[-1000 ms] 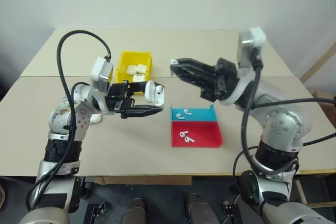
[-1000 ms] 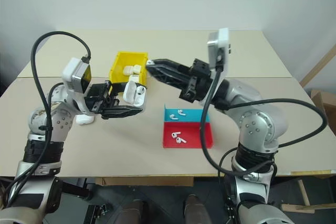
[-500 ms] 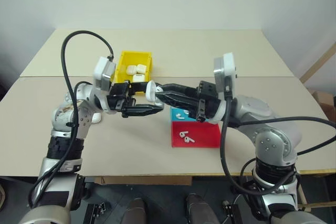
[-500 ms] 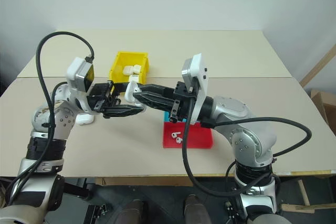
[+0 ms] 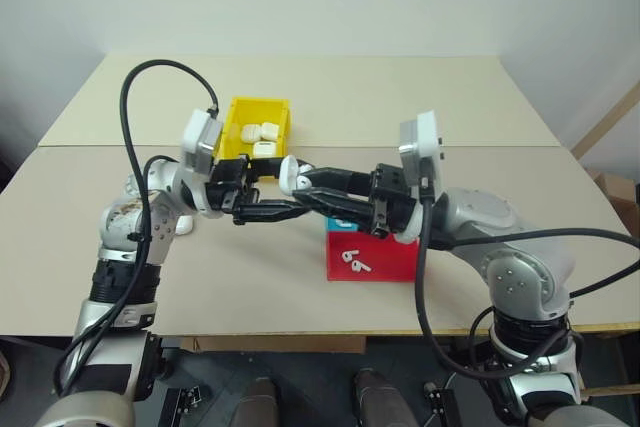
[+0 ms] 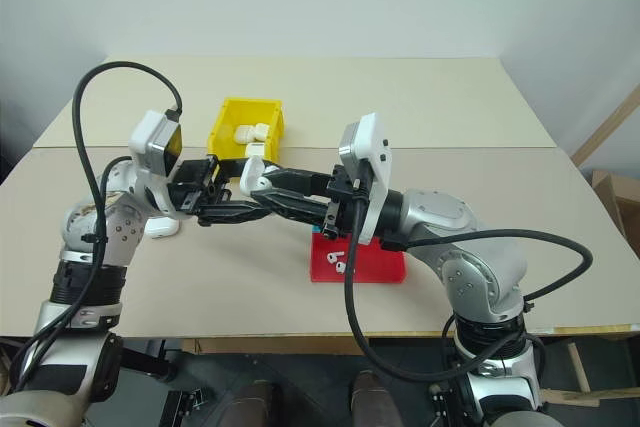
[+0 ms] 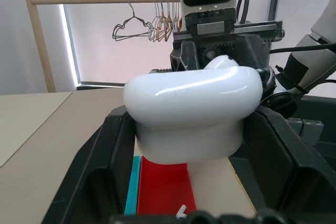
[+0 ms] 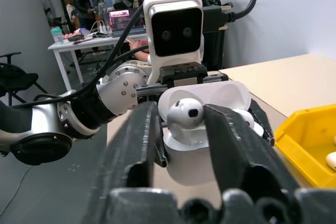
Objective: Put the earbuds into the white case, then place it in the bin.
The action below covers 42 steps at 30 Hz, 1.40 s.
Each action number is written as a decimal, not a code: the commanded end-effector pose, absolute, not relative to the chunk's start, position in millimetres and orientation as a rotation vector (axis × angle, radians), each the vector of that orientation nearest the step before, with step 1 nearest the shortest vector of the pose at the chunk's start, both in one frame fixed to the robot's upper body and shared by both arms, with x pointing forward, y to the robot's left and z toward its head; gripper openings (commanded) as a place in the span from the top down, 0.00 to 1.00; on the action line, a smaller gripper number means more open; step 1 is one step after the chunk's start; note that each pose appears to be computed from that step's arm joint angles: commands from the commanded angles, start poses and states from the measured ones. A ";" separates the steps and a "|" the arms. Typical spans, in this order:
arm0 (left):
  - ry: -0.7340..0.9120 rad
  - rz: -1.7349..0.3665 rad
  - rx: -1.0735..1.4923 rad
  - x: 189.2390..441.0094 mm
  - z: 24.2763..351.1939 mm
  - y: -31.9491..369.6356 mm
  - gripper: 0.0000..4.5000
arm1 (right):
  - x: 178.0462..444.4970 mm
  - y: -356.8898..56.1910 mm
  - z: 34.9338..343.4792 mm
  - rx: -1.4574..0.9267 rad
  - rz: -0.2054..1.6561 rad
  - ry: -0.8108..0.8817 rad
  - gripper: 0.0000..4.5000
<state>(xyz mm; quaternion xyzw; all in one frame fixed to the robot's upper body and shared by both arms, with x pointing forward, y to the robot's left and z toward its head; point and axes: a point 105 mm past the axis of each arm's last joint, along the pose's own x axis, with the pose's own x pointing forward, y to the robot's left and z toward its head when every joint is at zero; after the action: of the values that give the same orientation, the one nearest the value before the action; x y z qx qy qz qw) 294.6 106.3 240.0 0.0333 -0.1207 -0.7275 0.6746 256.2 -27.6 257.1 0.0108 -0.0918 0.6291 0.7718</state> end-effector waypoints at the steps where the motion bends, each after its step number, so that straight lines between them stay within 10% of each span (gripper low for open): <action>1: -0.339 -1.644 0.119 290.9 256.3 106.8 0.38 | 250.2 -31.5 263.6 -0.003 1.367 -0.227 0.35; 13: -0.336 -1.647 0.122 295.1 256.3 105.7 0.38 | 234.5 -48.3 271.0 0.019 1.464 -0.183 0.29; 24: -0.319 -1.689 0.127 295.6 249.6 97.5 0.38 | 262.5 -58.4 326.0 -0.443 1.474 -0.292 1.00; 42: -0.297 -1.694 0.141 298.7 245.4 96.6 0.38 | 292.9 5.9 308.0 -1.117 1.697 -0.304 1.00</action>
<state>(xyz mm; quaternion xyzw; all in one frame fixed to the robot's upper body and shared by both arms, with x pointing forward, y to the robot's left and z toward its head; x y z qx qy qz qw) 300.7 94.6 233.3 0.0484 -0.1044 -0.7487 0.6528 299.5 10.9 304.2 -0.4468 -0.1208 0.7003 0.5435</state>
